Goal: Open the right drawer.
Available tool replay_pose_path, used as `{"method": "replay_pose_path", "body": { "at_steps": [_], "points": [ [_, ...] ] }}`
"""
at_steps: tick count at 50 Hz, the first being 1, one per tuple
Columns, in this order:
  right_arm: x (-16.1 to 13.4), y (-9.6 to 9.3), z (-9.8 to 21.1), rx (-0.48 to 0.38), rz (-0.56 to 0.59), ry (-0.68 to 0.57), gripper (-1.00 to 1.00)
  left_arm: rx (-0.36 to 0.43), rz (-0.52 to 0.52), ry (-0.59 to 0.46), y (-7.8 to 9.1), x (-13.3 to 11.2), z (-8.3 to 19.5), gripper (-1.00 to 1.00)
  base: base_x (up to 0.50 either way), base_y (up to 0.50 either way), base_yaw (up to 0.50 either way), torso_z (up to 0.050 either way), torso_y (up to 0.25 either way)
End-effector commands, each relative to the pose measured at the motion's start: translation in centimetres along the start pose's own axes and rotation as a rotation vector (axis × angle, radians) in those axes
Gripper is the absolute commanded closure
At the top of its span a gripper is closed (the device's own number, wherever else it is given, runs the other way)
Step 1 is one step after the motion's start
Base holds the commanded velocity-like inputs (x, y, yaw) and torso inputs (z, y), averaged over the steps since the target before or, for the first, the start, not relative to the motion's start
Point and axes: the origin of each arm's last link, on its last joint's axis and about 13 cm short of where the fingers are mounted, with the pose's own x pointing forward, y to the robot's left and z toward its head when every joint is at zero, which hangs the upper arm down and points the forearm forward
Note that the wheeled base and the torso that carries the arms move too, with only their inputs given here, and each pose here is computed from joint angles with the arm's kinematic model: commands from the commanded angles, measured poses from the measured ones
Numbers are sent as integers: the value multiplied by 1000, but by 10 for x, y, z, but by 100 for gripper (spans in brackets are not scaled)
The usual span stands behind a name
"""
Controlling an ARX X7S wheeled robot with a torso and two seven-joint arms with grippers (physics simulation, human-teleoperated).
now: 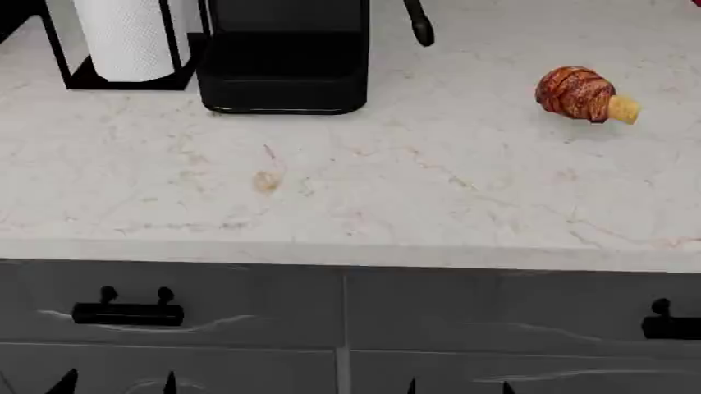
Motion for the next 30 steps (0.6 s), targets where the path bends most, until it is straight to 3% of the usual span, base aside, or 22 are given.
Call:
{"method": "replay_pose_path", "body": {
  "at_steps": [1, 30],
  "points": [
    [0, 0, 0, -9, 0, 0, -100, 0, 0, 0, 0, 0, 1, -100, 0, 0, 0, 0, 0],
    [0, 0, 1, -9, -14, -7, -100, 37, 11, 14, 1, -5, -6, -100, 0, 0, 0, 0, 0]
  ]
}}
